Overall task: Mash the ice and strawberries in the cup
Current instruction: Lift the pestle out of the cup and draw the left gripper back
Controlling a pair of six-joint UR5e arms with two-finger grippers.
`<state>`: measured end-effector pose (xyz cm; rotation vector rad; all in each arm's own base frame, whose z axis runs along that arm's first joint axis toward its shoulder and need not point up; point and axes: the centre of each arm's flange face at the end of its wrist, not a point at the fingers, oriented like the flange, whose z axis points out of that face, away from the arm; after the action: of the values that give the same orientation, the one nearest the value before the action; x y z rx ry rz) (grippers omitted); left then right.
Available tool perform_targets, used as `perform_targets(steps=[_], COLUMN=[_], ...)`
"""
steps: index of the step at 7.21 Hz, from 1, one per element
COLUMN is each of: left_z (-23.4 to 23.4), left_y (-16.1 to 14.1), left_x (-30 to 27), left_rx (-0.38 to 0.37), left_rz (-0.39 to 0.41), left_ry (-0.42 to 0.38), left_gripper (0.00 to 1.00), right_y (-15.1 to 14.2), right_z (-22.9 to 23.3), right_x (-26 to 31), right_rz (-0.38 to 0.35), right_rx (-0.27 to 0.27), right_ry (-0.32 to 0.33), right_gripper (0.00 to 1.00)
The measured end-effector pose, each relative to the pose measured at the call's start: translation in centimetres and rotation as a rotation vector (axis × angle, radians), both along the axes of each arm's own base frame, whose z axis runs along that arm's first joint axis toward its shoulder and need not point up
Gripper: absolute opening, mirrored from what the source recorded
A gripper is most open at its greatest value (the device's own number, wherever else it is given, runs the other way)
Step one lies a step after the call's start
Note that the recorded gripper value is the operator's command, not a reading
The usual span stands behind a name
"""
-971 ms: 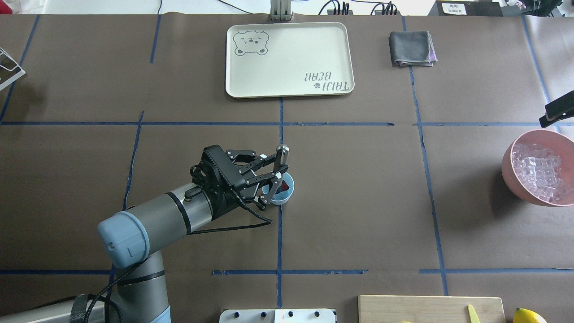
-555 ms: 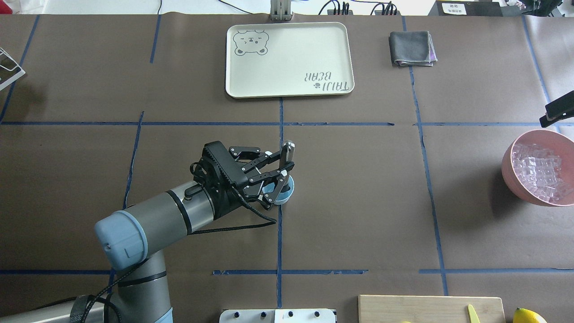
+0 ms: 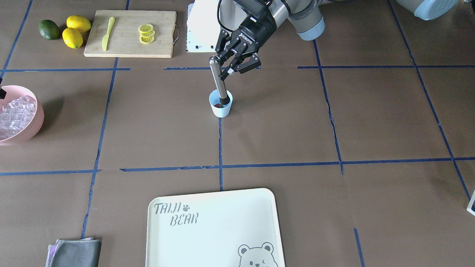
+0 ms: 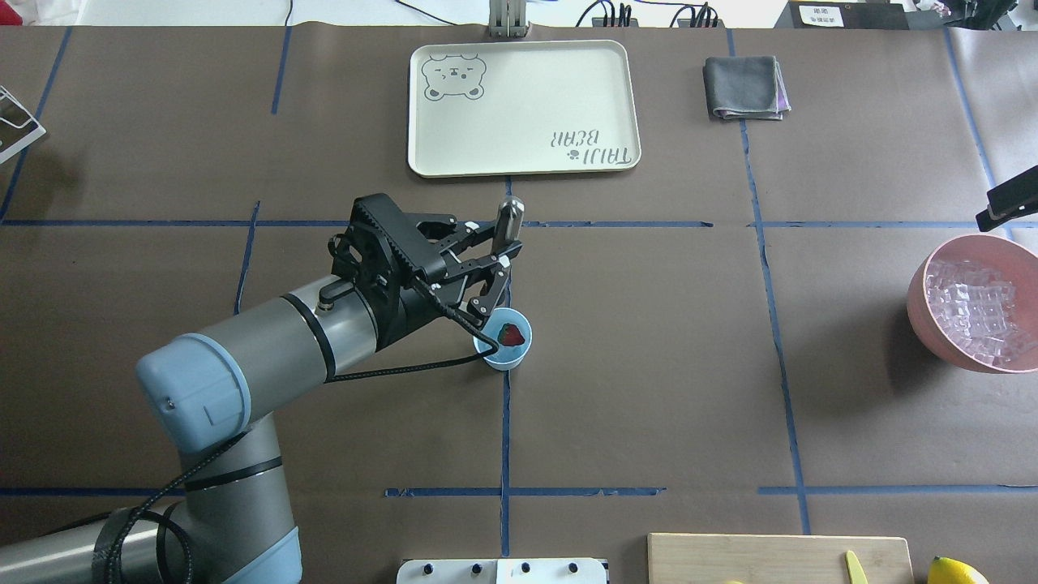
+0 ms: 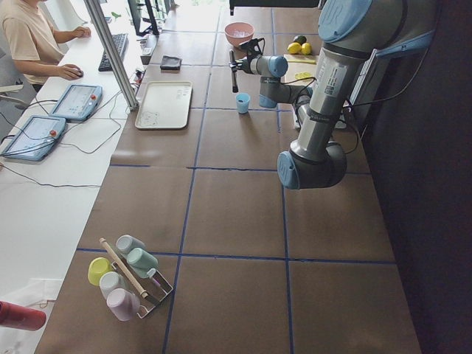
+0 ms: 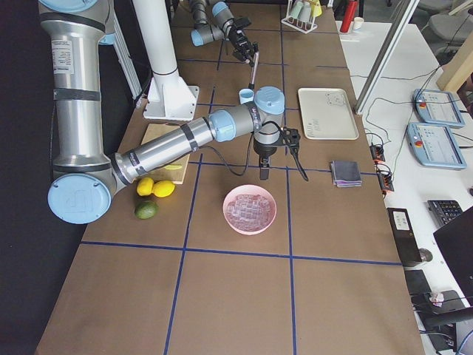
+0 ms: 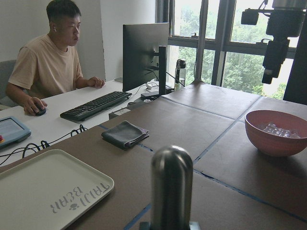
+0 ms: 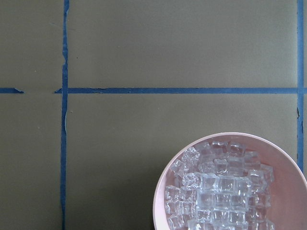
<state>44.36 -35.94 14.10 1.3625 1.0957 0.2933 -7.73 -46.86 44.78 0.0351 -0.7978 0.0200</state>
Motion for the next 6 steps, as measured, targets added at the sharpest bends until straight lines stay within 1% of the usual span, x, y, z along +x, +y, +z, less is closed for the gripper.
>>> perform_targets(steps=[1,2,3,4,5,6], left_z=[-0.8,-0.1,1.8,4.3,7.8,12.1], left_y=[-1.3,-2.6,-3.7,-4.9,-6.4,-8.4], left_x=[-2.3,-3.8,-4.9,-6.3,-8.4,-11.9], left_rx=[-0.048,-0.105,-0.157,-0.217,-0.301,-0.404], left_rz=[-0.032,-0.063,-0.090,-0.106,-0.081,-0.019], left_ry=[-0.018,-0.061,-0.129,-0.176,-0.205,-0.243], left_gripper=[0.00,0.00,0.00,0.00,0.00,0.00], right_y=[0.0,0.0,0.0,0.0,0.0,0.0], right_z=[-0.1,-0.1,-0.1,-0.1,-0.1,0.0], right_x=[0.0,0.0,0.0,0.0,0.0,0.0], right_rz=[0.000,0.000,0.000,0.000,0.000,-0.001], right_rx=[0.001,0.002,0.002,0.002,0.000,-0.001], right_ry=[-0.001,-0.001,-0.001,-0.001,-0.001,0.000], right_gripper=[0.99,0.99,0.99,0.99,0.99,0.99])
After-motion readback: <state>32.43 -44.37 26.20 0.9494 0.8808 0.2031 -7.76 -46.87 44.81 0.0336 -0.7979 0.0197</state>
